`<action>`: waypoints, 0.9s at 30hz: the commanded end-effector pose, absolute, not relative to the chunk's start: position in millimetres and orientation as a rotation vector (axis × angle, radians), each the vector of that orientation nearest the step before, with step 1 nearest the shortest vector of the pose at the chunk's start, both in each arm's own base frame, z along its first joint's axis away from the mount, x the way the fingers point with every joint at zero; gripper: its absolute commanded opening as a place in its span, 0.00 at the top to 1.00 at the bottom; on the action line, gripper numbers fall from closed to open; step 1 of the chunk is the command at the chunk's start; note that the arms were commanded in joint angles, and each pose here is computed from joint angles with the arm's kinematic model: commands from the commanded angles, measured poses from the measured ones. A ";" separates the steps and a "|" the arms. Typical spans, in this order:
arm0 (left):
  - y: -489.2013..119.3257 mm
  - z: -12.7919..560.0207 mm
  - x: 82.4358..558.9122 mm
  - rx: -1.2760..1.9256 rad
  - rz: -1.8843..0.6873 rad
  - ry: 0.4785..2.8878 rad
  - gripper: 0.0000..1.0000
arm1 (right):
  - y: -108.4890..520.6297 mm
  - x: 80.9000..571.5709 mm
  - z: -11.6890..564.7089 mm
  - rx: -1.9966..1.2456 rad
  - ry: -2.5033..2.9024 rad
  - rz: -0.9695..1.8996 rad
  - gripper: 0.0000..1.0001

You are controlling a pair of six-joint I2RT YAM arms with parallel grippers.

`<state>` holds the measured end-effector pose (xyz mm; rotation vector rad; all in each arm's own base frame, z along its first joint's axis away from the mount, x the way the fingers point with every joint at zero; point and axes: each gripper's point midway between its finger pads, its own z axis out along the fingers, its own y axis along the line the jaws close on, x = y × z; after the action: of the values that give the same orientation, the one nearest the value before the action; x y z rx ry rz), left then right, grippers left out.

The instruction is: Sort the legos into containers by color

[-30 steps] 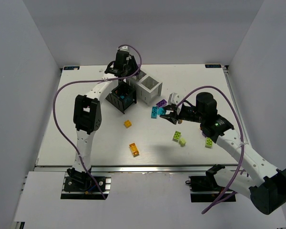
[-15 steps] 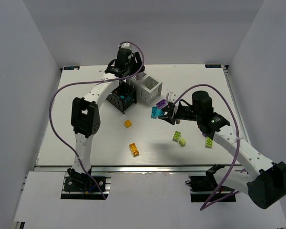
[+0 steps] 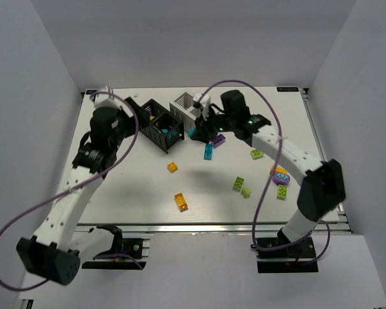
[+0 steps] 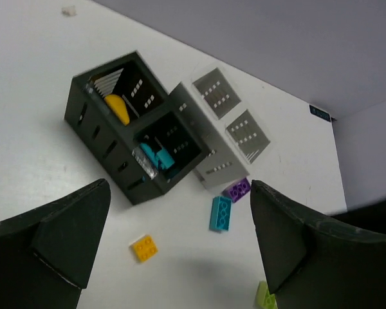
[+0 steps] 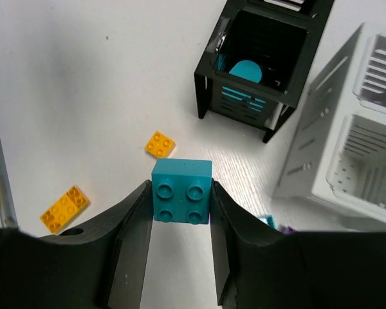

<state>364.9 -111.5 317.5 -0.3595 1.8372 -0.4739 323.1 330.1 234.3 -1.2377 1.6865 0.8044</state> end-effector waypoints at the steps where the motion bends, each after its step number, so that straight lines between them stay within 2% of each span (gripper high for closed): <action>1: -101.2 256.8 331.2 -0.470 -0.447 1.970 0.02 | 357.9 346.6 241.4 -1.156 1.796 0.814 1.00; 10: -74.5 213.5 253.7 -0.684 -0.512 1.946 0.02 | 430.9 386.8 235.8 -1.112 1.805 0.869 1.00; 17: -68.8 196.5 236.7 -0.760 -0.536 1.935 0.02 | 457.9 420.2 224.9 -1.085 1.755 0.814 0.93; 20: -68.2 192.7 236.0 -0.759 -0.520 1.953 0.02 | 462.7 431.1 220.2 -1.072 1.730 0.790 0.89; 27: -71.3 186.9 236.8 -0.767 -0.540 1.958 0.02 | 465.8 443.4 210.8 -1.070 1.709 0.746 0.66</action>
<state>237.3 -71.1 190.2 -0.7542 1.9598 -0.5346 427.6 456.8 172.3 -1.1043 1.8385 0.7715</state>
